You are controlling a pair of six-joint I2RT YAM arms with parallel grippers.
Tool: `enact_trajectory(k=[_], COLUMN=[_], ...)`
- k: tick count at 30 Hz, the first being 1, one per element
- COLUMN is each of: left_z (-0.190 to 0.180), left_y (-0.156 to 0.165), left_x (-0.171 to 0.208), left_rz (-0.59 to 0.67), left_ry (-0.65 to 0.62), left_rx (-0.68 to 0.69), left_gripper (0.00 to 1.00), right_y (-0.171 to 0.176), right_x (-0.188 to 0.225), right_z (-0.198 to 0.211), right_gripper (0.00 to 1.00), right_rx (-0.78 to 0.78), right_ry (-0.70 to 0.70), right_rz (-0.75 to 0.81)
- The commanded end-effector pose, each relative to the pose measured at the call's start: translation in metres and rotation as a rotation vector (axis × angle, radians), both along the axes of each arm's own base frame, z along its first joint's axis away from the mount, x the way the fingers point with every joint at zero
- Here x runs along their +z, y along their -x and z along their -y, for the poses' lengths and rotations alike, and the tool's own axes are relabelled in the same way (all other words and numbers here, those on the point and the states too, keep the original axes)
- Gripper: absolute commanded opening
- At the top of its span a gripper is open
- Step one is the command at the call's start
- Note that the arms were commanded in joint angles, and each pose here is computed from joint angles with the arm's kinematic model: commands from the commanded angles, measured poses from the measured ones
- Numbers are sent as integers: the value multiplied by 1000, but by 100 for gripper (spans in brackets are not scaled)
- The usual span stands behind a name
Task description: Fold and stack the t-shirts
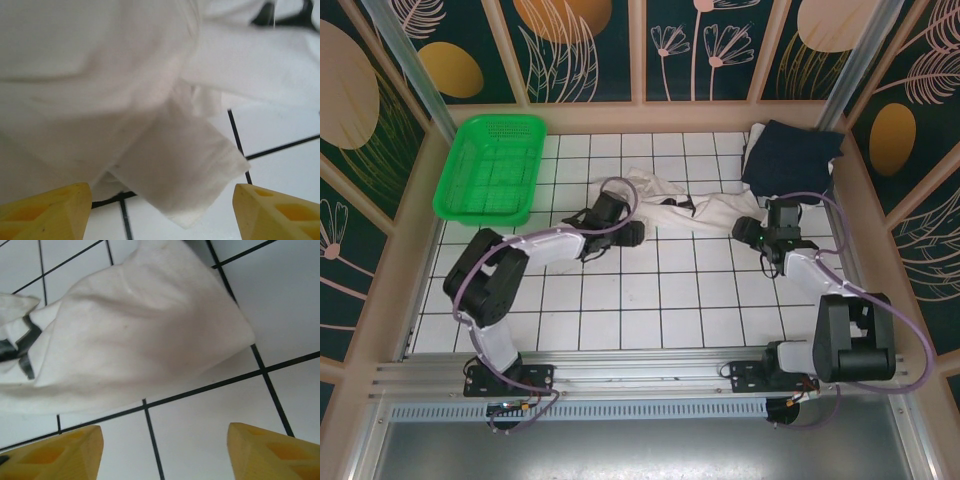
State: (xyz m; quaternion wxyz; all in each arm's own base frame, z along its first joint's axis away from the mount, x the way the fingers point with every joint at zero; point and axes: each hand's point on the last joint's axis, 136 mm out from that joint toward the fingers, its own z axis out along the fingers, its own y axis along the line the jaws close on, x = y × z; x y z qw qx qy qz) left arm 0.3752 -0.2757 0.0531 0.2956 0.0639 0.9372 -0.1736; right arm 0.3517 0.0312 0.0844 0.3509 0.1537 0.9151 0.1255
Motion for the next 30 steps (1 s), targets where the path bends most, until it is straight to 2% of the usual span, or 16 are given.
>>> enact_trajectory(k=[1,5,9,11,12,14,16,17,19,22,26,30], left_z=[15,16,12,12,11,8,0,-4,-16,-32,-43,-71], left_y=[-13,-24,-32,-32,-32,-33,-35,-36,-36,-35,-23,-14], left_x=[-2,-18,-31,-32,-30,-20,1,14,47,99,158,218], left_rz=[17,5,-17,-21,-17,2,41,63,118,211,305,417], left_ry=[5,-39,-99,-104,-104,-104,-106,-101,-82,-42,34,25], left_rx=[-21,-4,24,23,24,34,52,63,90,157,175,251], left_gripper=[77,72,62,53,45,22,10,6,0,0,0,0], right_y=[-17,-39,-54,-58,-59,-61,-61,-60,-58,-52,-42,-23], right_x=[-1,-10,-25,-28,-27,-23,-13,-8,8,39,106,185], right_z=[14,21,28,29,30,26,25,24,22,19,6,-2], right_gripper=[68,68,64,54,45,24,4,0,0,0,0,0], right_rx=[-56,-63,-92,-101,-111,-101,-101,-97,-86,-80,-49,-46], right_ry=[15,21,19,20,18,6,10,13,14,44,59,98], right_rz=[27,32,-17,-22,-24,-10,15,26,53,90,213,362])
